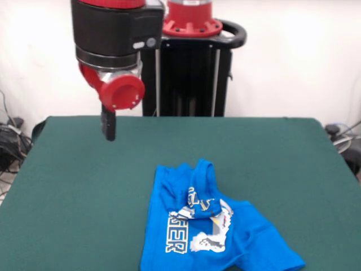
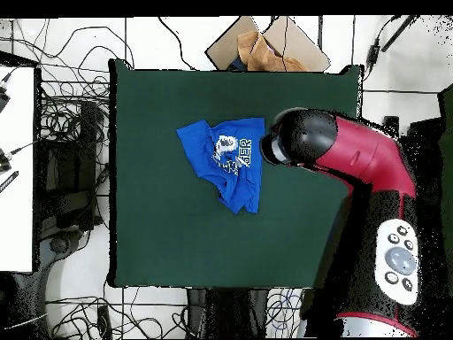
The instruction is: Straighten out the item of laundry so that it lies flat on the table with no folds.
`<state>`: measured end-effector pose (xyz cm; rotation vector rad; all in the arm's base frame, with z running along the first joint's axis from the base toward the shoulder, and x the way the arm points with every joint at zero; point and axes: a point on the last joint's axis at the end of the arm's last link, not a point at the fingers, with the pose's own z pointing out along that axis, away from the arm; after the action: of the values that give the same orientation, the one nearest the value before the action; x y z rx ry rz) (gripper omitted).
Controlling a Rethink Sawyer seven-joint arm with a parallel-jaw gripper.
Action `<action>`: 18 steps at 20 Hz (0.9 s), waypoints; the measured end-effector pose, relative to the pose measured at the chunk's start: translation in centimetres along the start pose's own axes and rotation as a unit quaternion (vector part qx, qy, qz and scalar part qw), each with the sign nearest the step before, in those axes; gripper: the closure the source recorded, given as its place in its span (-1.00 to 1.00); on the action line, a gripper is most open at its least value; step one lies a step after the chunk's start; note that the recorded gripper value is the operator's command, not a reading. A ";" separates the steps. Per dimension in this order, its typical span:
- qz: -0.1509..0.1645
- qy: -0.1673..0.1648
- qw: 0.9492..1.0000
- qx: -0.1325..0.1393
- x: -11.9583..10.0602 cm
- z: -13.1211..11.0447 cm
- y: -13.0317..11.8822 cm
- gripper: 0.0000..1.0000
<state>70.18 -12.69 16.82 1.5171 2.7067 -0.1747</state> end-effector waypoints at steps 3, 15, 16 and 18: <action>-0.004 0.004 1.000 0.002 0.6 0.6 0.5 1.00; -0.010 0.033 0.999 0.012 3.2 4.6 1.7 1.00; -0.011 0.035 0.999 0.013 3.3 4.9 1.7 1.00; -0.011 0.038 0.999 0.014 3.6 5.3 1.9 1.00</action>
<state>69.75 -9.27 11.07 1.5321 2.7928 -0.1592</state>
